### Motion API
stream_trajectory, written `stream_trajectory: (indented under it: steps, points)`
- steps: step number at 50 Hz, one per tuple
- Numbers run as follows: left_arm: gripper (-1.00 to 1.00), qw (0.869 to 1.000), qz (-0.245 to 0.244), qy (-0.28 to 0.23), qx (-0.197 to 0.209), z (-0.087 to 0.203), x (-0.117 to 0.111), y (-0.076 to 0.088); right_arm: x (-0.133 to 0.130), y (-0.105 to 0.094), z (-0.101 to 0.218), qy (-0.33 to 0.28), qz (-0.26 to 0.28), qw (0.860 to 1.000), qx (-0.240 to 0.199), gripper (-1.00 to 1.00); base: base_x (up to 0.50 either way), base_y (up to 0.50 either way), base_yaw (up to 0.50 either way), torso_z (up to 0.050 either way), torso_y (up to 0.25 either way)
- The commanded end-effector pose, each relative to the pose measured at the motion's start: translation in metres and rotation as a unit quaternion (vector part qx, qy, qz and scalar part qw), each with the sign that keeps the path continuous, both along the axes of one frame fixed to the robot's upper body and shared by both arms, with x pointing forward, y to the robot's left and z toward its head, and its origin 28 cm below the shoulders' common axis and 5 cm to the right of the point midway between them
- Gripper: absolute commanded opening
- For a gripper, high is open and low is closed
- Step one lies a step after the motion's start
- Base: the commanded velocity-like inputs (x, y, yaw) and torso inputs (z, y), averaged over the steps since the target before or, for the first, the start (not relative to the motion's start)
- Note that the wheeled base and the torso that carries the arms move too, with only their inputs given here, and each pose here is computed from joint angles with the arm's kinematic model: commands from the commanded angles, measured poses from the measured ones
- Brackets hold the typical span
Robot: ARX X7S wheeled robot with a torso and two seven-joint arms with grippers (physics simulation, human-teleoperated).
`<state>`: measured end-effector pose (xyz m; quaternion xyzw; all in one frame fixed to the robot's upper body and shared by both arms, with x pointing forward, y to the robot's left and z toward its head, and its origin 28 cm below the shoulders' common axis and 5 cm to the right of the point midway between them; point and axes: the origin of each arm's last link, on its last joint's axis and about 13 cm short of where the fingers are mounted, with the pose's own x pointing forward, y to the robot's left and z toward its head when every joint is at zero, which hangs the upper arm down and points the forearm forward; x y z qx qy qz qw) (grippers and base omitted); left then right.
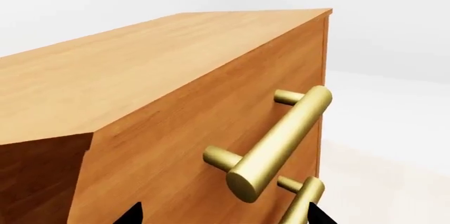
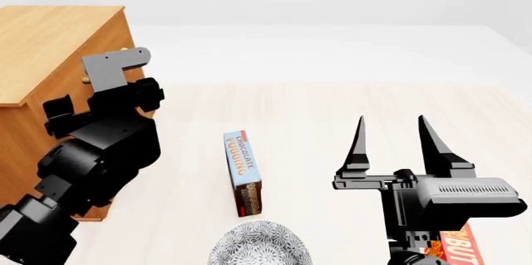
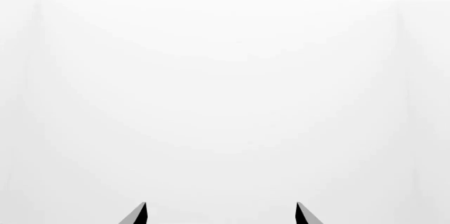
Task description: Put the butter at the front in the top drawer of the cabinet and close it.
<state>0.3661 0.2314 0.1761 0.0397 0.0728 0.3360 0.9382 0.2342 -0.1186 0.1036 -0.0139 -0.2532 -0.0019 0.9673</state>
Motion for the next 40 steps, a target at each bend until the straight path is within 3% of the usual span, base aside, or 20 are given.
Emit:
stream_trajectory:
  steps: [1,17,40]
  points:
    - [1.00,1.000,0.022,-0.001,-0.004,0.001,0.002,0.012,0.000,0.000,0.000,0.000,0.000,1.000,0.000,1.00,0.00,0.00,0.00,0.000,0.000]
    - [1.00,1.000,-0.020,-0.017,-0.015,0.005,-0.015,-0.002,-0.001,0.000,0.000,-0.001,0.000,1.000,-0.001,1.00,0.00,0.00,0.00,0.000,0.000]
    - [1.00,0.989,-0.134,-0.051,-0.024,0.021,-0.051,-0.031,0.000,0.000,0.000,-0.002,0.001,1.000,-0.001,1.00,0.00,0.00,0.00,0.000,0.000]
